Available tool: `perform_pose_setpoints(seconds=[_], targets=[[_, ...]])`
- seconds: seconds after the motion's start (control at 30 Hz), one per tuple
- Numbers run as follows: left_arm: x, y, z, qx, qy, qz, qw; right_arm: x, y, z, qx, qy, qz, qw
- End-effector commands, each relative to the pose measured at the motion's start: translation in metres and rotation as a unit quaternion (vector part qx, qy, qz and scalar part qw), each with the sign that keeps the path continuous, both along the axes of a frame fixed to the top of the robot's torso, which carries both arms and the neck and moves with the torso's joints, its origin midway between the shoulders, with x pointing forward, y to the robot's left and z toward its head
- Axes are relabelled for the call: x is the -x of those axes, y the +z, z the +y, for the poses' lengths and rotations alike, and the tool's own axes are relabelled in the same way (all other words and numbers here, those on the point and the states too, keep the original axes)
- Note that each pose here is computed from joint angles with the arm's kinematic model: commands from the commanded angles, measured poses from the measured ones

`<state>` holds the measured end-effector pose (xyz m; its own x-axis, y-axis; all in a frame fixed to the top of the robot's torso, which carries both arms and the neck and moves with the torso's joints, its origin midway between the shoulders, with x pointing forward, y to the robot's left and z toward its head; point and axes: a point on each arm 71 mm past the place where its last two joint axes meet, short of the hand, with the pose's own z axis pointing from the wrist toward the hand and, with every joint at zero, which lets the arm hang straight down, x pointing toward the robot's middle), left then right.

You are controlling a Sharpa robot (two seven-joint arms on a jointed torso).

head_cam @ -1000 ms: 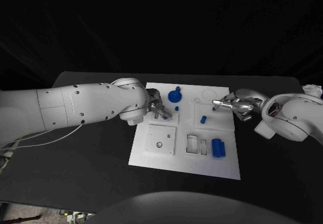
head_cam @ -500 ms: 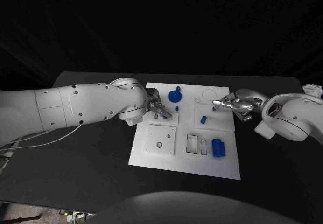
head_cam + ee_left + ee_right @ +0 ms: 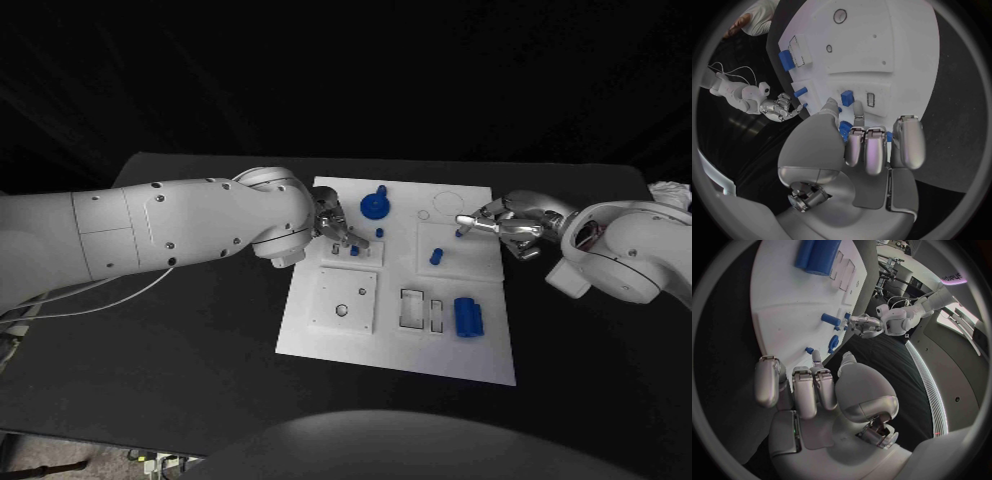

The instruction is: Assemble the parts on the task board

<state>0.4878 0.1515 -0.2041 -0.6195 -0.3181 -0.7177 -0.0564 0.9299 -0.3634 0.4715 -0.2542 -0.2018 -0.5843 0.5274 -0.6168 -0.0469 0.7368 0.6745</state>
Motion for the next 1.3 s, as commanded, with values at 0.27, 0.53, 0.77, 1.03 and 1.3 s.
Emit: perform_pose_setpoints(seconds=[0.27, 0.53, 0.77, 1.03, 1.3], targets=[[0.0009, 0.0034, 0.002, 0.017, 0.007, -0.019, 1.000, 0.001, -0.001, 0.000, 0.000, 0.007, 0.004, 1.000], [0.0063, 0.0203, 0.013, 0.052, 0.017, -0.055, 0.997, 0.000, 0.000, 0.000, -0.006, 0.004, -0.005, 1.000], [0.0087, 0.0574, 0.031, 0.114, 0.020, -0.109, 0.987, 0.002, 0.006, 0.001, -0.033, 0.002, -0.035, 0.999], [0.0076, 0.0906, 0.059, 0.130, 0.046, -0.144, 0.980, 0.007, 0.017, 0.003, -0.068, 0.006, -0.083, 0.994], [-0.0044, 0.0875, 0.069, 0.065, 0.067, -0.121, 0.988, 0.010, 0.023, 0.003, -0.080, 0.011, -0.099, 0.992]])
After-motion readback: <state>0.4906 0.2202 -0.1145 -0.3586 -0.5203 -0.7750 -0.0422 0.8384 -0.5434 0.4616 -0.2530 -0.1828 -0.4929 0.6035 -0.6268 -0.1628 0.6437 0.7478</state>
